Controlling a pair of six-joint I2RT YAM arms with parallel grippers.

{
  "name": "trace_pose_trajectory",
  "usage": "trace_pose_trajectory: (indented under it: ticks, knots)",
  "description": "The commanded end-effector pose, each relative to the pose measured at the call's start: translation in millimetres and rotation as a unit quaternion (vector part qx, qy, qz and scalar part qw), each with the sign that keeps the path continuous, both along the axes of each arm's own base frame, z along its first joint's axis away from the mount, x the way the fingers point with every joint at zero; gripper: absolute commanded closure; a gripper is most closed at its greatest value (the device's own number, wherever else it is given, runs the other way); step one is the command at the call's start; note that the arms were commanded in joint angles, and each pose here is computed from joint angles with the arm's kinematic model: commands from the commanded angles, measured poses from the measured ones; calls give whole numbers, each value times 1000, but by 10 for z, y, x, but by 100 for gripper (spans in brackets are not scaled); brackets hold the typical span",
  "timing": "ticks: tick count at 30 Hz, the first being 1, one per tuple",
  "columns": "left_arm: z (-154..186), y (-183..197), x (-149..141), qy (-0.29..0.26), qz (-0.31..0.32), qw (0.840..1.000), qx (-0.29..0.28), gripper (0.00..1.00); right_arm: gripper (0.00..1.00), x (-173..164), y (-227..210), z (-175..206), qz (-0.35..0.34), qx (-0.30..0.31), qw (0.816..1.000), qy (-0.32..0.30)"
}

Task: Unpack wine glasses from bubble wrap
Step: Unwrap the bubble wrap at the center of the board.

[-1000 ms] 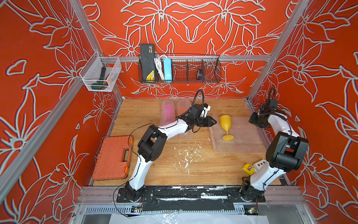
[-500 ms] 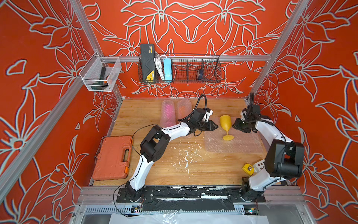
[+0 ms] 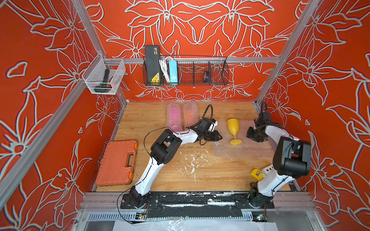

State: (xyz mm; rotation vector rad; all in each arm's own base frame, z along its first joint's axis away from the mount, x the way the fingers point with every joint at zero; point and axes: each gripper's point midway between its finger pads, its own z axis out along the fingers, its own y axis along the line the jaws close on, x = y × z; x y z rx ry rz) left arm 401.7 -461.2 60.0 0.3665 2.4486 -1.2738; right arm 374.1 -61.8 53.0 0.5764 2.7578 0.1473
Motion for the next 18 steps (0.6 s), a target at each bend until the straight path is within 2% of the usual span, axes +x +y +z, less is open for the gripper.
trace_pose_trajectory:
  ticks: [1, 9, 18]
  knots:
    - [-169, -24, 61, 1, 1, 1000, 12, 73, 59, 138, -55, -62, -2, -14, 1000, 8]
    - [-383, 43, 255, 9, 24, 999, 26, 73, 59, 355, -68, -302, -7, 0, 1000, 24]
    - [-434, 85, 476, 12, 39, 999, 27, 73, 60, 608, -130, -440, -5, 1, 999, 34]
